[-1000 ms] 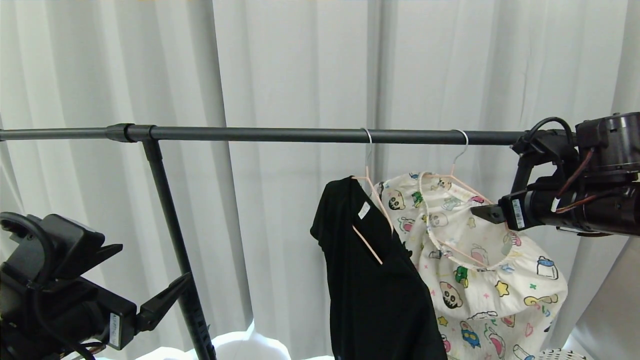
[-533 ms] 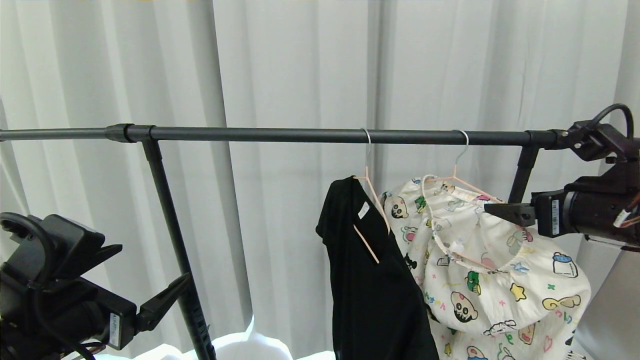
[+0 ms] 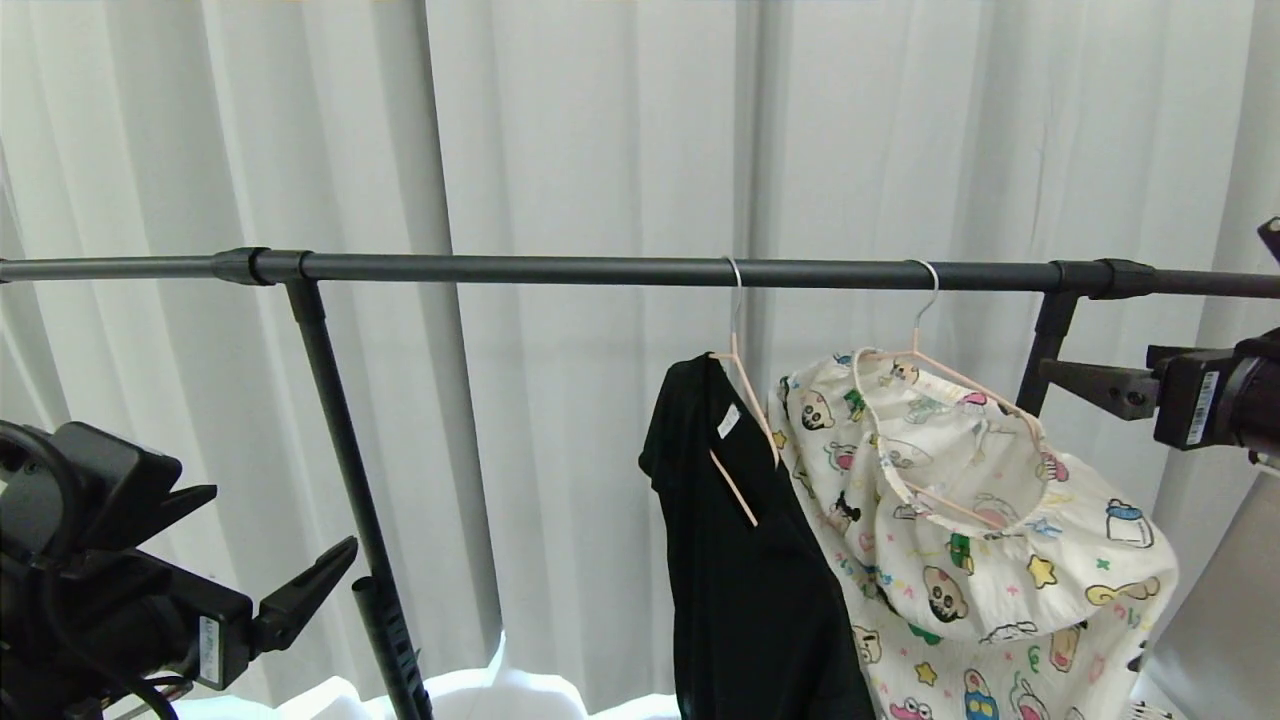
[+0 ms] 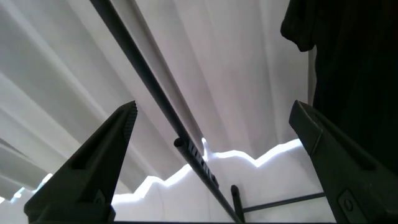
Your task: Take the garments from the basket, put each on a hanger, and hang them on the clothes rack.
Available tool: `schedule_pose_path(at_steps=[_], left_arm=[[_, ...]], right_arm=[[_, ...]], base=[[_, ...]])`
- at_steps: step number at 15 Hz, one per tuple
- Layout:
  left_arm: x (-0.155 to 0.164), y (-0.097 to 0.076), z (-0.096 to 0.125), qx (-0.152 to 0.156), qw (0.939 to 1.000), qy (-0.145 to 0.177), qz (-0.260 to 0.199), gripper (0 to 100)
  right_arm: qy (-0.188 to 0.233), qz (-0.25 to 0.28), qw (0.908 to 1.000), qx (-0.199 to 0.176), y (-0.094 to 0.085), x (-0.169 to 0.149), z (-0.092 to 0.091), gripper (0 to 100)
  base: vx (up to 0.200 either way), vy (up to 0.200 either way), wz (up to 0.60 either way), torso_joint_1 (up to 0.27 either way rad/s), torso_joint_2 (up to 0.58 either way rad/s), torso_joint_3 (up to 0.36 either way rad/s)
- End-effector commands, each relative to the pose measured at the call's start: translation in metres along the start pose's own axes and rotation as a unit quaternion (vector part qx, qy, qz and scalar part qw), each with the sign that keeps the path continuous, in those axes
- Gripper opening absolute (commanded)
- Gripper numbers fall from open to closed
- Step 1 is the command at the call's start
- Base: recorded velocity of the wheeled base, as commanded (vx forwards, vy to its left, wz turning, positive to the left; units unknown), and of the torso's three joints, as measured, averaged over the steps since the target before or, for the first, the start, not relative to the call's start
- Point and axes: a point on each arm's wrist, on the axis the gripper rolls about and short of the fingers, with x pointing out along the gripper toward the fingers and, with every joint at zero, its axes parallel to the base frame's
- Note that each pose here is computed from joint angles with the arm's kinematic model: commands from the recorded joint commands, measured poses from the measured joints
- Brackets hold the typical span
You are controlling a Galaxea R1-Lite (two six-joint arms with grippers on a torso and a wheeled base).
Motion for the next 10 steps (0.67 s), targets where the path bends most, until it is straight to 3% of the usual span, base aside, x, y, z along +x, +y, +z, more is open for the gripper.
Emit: schedule_pose_path(at_steps=[1,3,5,7,10], left_arm=[[-0.001,0.001,0.0,-0.001,1.0,0.0,0.003,100],[-0.001,0.001,0.0,-0.002,1.0,-0.002,0.004,100],[-0.003,0.001,0.0,-0.002,1.0,-0.004,0.005,100],[-0.002,0.001,0.0,-0.002,1.0,-0.003,0.005,100],[0.0,0.001,-0.002,-0.001,1.0,0.004,0.003,100]], right_arm=[[-0.012,0.015,0.9998,-0.001,0.001,0.001,0.0,100],[-0.012,0.013,0.9998,-0.004,0.0,0.004,0.0,100],[0.016,-0.028,0.9994,-0.01,-0.013,0.003,-0.008,100],[0.059,-0.115,0.9913,-0.025,-0.033,-0.001,-0.016,100],[0.081,-0.192,0.9759,-0.065,-0.047,-0.005,-0.029,100]], base=[[0.0,0.0,0.0,0.0,0.0,0.0],[0.0,0.0,0.0,0.0,0.0,0.0],[0.0,0.0,0.0,0.0,0.0,0.0],[0.0,0.0,0.0,0.0,0.0,0.0],[0.0,0.0,0.0,0.0,0.0,0.0]])
